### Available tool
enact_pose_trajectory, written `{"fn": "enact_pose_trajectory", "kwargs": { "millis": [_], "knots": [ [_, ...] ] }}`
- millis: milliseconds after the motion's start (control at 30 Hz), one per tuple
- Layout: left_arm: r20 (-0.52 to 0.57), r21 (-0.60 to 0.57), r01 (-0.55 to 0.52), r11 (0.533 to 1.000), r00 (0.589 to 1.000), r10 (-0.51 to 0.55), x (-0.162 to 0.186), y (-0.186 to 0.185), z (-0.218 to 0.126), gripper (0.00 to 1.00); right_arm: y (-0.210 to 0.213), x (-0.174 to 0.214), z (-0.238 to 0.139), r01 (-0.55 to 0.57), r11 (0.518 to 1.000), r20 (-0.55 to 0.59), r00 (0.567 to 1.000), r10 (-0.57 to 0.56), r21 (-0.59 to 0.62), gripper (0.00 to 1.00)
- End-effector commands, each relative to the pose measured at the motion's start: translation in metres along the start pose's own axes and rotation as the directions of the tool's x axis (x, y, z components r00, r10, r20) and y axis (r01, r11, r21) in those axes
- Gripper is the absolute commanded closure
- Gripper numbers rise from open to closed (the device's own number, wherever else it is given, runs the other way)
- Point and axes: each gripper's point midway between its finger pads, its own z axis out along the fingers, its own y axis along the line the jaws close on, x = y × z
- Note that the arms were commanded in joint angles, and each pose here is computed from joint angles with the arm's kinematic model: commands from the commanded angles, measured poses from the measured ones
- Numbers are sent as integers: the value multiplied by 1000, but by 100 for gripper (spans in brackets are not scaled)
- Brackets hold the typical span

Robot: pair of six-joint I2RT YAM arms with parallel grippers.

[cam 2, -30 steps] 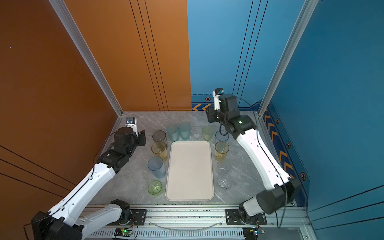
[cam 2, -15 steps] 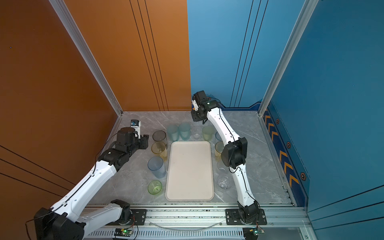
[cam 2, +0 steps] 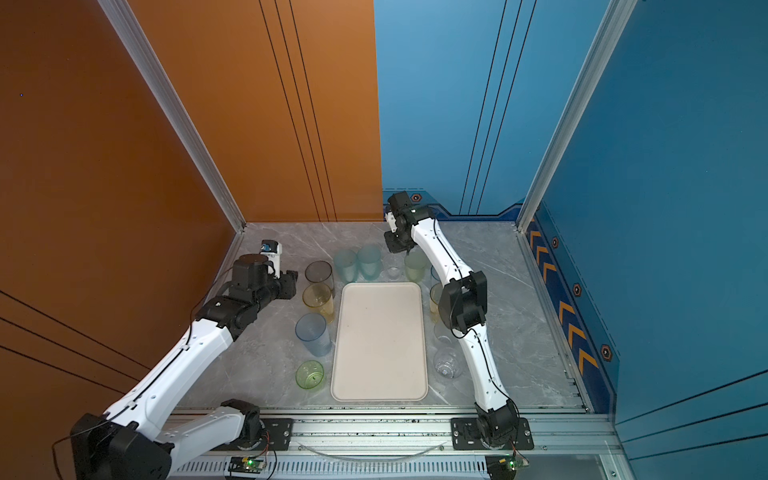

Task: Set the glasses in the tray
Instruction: 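Raise the right arm and reach over the small clear cup beyond the tray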

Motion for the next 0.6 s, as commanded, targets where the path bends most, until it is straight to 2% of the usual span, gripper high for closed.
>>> {"fn": "enact_pose_trajectory", "kwargs": {
  "millis": [0,567],
  "knots": [
    [6,26,13,1000,1000,-13,-8,-3,-2,42,-7,9,15,11,1000,-44,999,-10,13,76],
    [0,36,15,999,1000,-15,-5,-2,1,42,-16,9,38,8,999,-49,999,-6,39,74]
  ]
}}
